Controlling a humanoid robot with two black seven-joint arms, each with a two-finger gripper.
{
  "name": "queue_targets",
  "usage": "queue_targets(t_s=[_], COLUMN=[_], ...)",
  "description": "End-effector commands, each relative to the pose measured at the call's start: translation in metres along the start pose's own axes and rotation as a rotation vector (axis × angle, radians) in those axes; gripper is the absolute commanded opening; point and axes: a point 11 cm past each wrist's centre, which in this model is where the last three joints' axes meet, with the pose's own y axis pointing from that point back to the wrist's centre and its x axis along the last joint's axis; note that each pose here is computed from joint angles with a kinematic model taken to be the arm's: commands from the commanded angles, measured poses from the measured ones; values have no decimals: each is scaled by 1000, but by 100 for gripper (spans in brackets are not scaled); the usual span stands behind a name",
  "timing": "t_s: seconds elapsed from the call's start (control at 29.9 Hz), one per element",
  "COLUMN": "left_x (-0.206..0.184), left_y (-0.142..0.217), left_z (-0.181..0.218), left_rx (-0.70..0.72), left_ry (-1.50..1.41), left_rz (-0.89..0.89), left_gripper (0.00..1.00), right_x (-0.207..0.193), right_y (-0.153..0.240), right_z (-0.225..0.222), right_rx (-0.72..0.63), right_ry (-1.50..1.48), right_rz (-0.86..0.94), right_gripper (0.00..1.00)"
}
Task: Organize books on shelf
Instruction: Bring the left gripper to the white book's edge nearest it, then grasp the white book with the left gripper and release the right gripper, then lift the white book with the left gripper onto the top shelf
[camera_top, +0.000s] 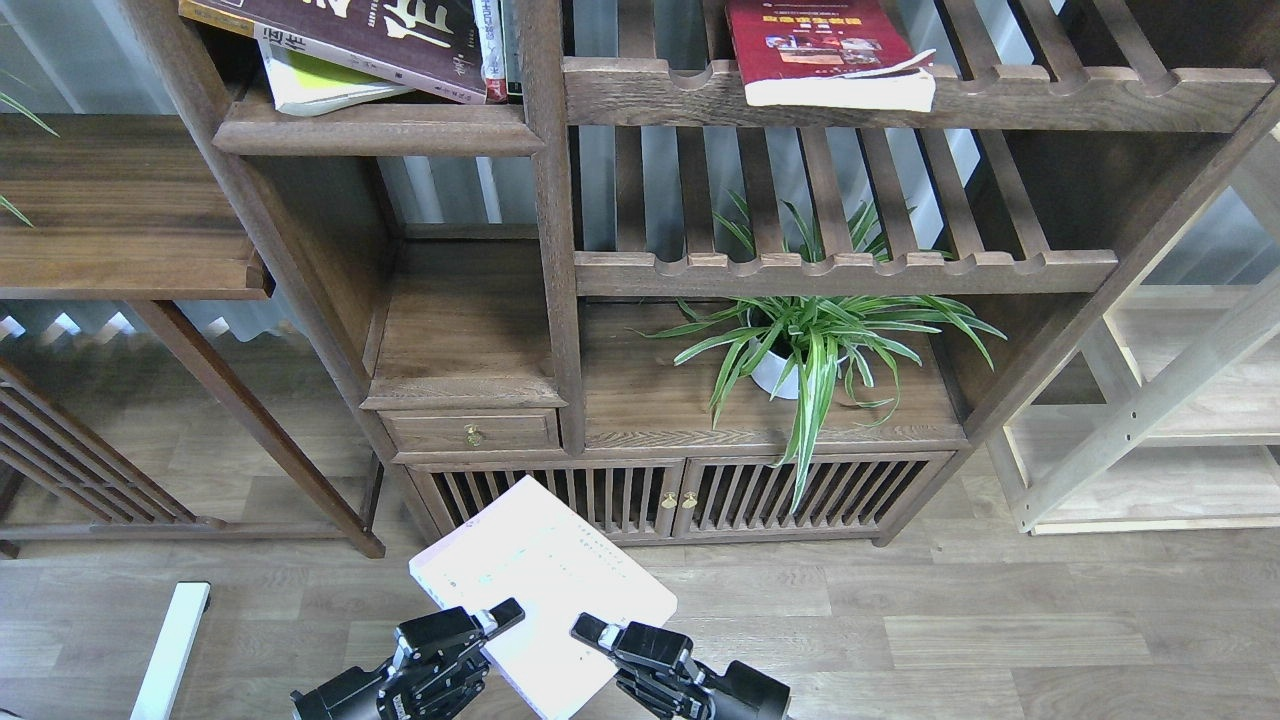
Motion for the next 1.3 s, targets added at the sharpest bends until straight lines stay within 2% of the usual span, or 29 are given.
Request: queue_targets(t_s=[0.0, 0.13, 0.4, 0.64, 0.94, 1.1, 1.27], left_x=[-2, -4, -3, -25, -42, -68, -111], left_y=[-2, -5, 0, 5, 9, 15, 39], left_z=[2, 2, 5, 17, 24, 38, 61], left_rx=[-1, 0, -14, -28, -37, -61, -84], left_ry=[-5, -1, -4, -50, -86, -144, -274], left_rz=[-6, -15, -8, -50, -83, -130, -157], left_gripper=[37, 30, 25, 23, 22, 21, 21], right_x=[2, 6, 3, 30, 54, 70, 83], right_y=[2, 4, 4, 25, 49, 67, 82], right_z=[11, 22, 5, -33, -47, -55, -54], right_rx=[-14, -35, -3, 108, 188, 248, 271], right_ry=[-12, -17, 4, -5, -41, -73, -101], right_rz=[2, 18, 13, 108, 189, 242, 289], right_gripper=[26, 26, 29, 39, 48, 51, 53])
